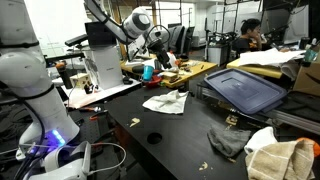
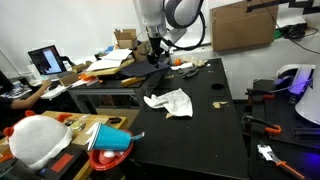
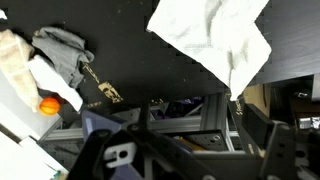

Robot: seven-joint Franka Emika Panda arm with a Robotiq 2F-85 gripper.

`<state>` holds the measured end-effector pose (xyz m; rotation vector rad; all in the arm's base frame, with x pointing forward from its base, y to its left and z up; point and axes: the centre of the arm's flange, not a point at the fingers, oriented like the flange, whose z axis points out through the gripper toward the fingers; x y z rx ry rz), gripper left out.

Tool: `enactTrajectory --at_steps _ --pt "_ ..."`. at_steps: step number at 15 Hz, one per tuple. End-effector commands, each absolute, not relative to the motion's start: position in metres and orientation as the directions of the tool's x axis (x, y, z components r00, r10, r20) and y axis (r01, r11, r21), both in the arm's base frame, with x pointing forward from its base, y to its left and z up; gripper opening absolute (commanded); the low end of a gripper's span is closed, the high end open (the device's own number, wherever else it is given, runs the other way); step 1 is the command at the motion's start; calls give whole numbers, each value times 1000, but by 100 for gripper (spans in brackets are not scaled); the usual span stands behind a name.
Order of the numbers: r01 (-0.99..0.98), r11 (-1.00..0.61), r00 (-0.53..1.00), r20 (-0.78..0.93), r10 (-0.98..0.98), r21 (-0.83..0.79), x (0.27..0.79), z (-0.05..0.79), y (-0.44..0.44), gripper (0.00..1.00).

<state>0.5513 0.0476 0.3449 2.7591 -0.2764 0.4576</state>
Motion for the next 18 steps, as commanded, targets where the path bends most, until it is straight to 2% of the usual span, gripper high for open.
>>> enactTrajectory --at_steps 1,4,9,18 --pt "-323 -926 929 250 -271 196 531 333 7 100" --pt "-406 -911 905 169 -390 76 535 310 -24 100" --pt "-606 -793 790 71 -609 -61 558 275 -77 100" --pt "-754 -631 648 -51 -760 -182 622 218 -92 100"
